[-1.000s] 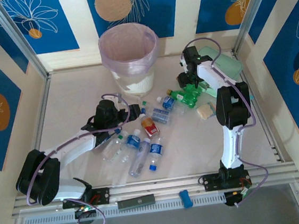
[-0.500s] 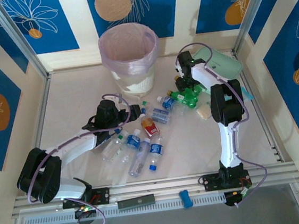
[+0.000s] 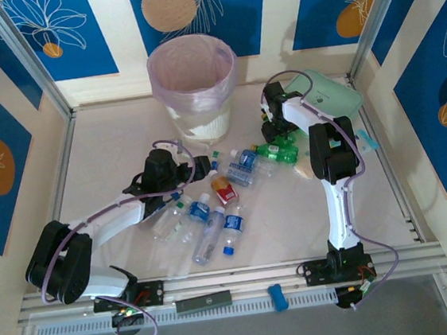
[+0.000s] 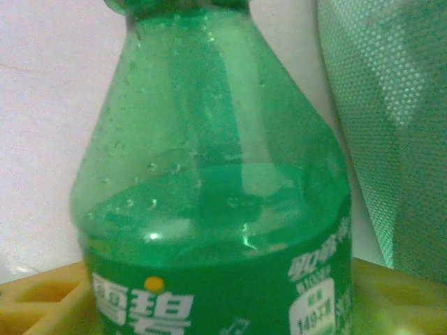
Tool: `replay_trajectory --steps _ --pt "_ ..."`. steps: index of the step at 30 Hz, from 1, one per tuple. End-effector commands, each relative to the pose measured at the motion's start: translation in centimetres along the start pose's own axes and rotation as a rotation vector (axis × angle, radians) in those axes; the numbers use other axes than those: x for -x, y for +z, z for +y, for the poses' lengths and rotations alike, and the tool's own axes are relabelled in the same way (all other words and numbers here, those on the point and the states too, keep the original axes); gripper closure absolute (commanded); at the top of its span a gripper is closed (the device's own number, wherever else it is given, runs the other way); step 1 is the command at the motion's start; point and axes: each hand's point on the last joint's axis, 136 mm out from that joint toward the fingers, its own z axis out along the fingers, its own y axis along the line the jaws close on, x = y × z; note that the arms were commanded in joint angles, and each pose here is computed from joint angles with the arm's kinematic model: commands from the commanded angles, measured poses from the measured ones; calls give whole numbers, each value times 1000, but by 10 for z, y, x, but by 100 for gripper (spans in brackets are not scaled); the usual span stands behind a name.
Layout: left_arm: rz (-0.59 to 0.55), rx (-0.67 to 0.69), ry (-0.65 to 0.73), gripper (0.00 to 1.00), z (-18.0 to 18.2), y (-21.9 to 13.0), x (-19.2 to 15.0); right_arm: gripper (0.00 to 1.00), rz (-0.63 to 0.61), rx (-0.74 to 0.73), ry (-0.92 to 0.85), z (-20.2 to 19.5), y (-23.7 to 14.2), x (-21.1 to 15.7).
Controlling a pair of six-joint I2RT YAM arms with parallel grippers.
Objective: Put the plastic bottles in the bin
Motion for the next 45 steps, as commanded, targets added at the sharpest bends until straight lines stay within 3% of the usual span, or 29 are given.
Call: replay_trajectory --steps 1,10,18,30,45 --pt "-32 -11 2 0 -8 2 10 29 8 20 -26 6 4 2" --pt "-47 -3 -6 0 -7 -1 13 42 -16 23 -38 8 -2 8" --pt "-58 0 -6 0 -7 -7 14 47 -126 34 -16 10 -30 28" --pt "-133 62 -45 0 13 -33 15 50 -391 224 117 22 -140 60" --pt "-208 118 -226 0 79 -74 22 51 -726 575 238 54 -296 87"
